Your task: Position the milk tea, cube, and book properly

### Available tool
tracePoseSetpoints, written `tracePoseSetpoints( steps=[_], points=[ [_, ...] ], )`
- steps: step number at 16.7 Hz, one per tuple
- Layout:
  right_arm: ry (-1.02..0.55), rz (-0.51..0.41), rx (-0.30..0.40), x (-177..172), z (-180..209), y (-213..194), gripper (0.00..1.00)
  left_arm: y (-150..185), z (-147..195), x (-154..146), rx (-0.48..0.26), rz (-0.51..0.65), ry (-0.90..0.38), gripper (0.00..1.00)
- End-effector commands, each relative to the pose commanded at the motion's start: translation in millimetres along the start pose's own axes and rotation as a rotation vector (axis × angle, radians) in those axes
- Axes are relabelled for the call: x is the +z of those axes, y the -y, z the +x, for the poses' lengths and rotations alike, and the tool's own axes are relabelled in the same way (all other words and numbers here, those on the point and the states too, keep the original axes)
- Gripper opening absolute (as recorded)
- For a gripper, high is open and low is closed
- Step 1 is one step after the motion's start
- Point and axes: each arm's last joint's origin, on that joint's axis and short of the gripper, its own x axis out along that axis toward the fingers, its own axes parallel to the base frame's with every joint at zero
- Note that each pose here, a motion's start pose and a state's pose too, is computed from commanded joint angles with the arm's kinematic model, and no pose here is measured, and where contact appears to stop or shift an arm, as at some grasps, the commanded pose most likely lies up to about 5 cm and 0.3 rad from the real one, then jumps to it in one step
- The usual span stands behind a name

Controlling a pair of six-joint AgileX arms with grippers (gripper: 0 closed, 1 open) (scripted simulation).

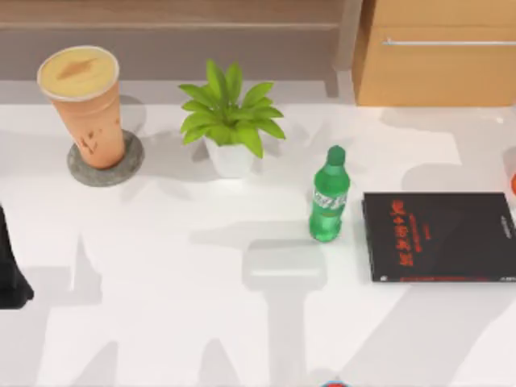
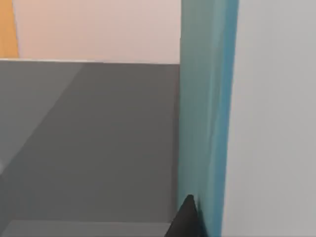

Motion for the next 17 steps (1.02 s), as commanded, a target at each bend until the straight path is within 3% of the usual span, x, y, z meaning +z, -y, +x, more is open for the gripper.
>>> tracePoseSetpoints(
  steps=[6,10,14,17],
  points=[
    [0.005,0.006,0.000,4,-2,-2,0.00,0,0,0,0.000,0.000,0.000,1.00],
    [0.088,0.070,-0.060,42,-20,-14,0.00,0,0,0,0.000,0.000,0.000,1.00],
    [0.272,0.225,-0.089,106,-53,-55,0.00,0,0,0,0.000,0.000,0.000,1.00],
    [0.408,0.424,-0.050,143,-85,-101,0.00,0,0,0,0.000,0.000,0.000,1.00]
  ],
)
